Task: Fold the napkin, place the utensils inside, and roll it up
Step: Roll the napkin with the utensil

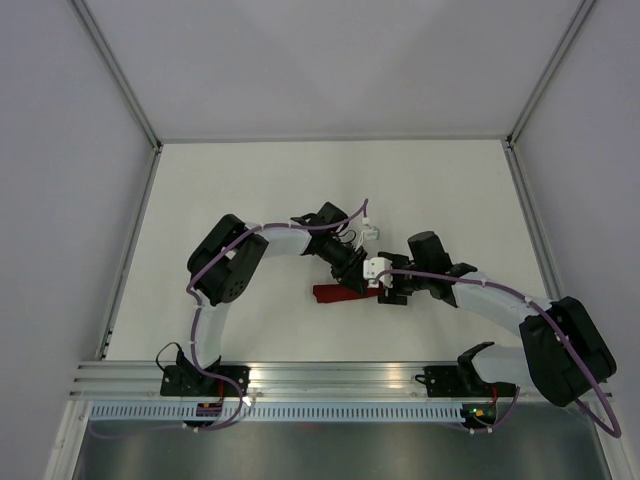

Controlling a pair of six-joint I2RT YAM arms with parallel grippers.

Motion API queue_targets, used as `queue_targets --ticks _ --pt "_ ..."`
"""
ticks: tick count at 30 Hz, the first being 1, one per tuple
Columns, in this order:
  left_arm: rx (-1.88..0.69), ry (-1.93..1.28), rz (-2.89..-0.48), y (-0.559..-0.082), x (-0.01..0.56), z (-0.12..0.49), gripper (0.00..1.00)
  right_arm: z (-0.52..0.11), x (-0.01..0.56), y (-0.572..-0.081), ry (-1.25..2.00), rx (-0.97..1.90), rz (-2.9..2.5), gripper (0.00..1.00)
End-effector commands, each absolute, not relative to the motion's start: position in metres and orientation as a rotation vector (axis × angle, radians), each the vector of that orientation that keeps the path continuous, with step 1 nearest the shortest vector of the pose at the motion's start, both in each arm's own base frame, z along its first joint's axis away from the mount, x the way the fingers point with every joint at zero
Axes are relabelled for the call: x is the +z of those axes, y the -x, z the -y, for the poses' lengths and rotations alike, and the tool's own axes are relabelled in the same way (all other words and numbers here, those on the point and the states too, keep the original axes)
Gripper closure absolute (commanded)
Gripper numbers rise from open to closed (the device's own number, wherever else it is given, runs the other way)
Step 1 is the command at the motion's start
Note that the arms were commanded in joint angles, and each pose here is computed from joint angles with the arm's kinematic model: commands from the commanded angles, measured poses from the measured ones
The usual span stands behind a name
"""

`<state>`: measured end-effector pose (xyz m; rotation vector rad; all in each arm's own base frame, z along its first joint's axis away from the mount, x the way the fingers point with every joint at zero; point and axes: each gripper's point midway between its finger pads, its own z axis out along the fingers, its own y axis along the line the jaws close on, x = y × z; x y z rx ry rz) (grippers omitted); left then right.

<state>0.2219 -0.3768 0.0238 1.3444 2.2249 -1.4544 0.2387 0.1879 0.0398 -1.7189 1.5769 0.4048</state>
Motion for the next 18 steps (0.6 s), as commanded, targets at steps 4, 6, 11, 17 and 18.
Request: queue_targets --ticks 4,6,11,17,18 --pt "-1.455 -1.300 -2.312 -0.222 0.026 0.378 0.61 -0.198 0.048 -0.248 1.744 0.383 -1.500 0.45" --pt "-1.436 -1.297 -2.297 -0.226 0.032 0.378 0.59 -0.194 0.039 -0.237 1.792 0.417 -1.537 0.50" --pt "-1.360 -1.283 -2.251 -0.239 0.049 0.382 0.53 -0.186 0.026 -0.225 1.904 0.471 -1.588 0.63" --pt "-1.223 -1.206 -2.201 -0.264 0.071 0.376 0.44 -0.184 0.023 -0.216 1.958 0.572 -1.685 0.67" --pt "-1.207 -1.197 -2.185 -0.268 0.074 0.376 0.43 -0.185 0.023 -0.215 1.964 0.592 -1.694 0.67"
